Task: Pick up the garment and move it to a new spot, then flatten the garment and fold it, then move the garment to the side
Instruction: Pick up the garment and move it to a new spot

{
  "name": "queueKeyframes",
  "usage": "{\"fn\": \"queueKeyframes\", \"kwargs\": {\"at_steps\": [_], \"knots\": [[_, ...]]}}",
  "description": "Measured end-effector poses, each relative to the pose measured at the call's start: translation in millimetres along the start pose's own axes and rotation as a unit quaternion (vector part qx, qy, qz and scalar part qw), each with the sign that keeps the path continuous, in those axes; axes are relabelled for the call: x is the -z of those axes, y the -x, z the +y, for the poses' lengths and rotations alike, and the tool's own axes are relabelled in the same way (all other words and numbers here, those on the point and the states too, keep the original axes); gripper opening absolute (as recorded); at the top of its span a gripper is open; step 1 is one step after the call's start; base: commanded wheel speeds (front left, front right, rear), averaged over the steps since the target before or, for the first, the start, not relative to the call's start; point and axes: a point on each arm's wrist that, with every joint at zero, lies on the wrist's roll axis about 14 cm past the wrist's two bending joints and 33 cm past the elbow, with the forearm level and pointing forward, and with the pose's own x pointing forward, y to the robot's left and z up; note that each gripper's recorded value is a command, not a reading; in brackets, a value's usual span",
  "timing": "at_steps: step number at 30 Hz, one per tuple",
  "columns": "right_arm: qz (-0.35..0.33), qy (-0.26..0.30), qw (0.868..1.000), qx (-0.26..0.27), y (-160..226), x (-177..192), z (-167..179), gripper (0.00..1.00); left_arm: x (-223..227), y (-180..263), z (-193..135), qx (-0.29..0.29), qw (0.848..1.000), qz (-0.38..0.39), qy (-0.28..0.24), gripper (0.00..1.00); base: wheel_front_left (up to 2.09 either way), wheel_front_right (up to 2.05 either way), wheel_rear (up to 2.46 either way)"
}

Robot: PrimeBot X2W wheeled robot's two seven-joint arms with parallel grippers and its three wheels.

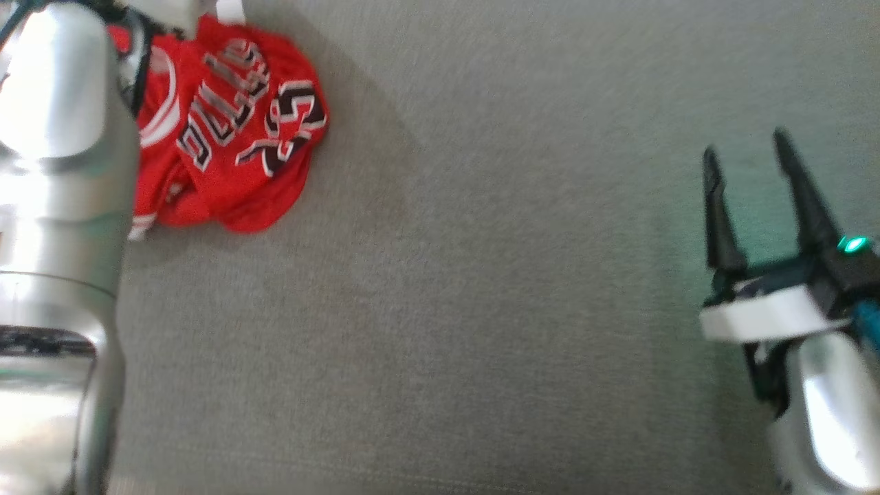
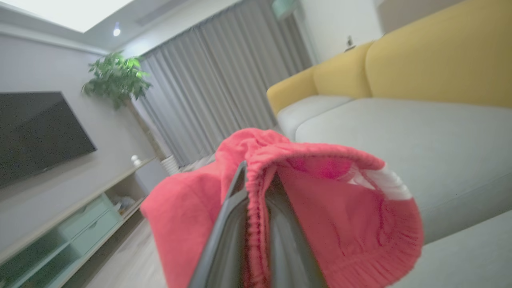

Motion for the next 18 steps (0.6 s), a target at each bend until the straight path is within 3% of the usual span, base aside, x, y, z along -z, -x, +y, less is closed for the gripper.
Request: {"fn": "queueKeyframes", "kwargs": {"at_steps": [5, 10, 18], "knots": [[-0.002, -0.007, 0.999, 0.033, 43.1, -19.5, -4.1, 1.00, -99.3, 9.4, -33.2, 0.061, 0.992, -0.111, -0.002, 0.00, 0.00, 0.00, 0.00], [-0.003, -0.006, 0.996, 0.093, 95.1, -31.7, -26.6, 1.00, -173.0, 25.9, -104.6, 0.144, 0.970, -0.194, 0.037, 0.00, 0.00, 0.00, 0.00], [-0.021, -0.004, 0.982, 0.189, 165.0, -50.4, -62.8, 1.00, -228.8, 91.5, -277.9, 0.359, 0.896, -0.248, 0.083, 0.00, 0.00, 0.00, 0.00]]}}
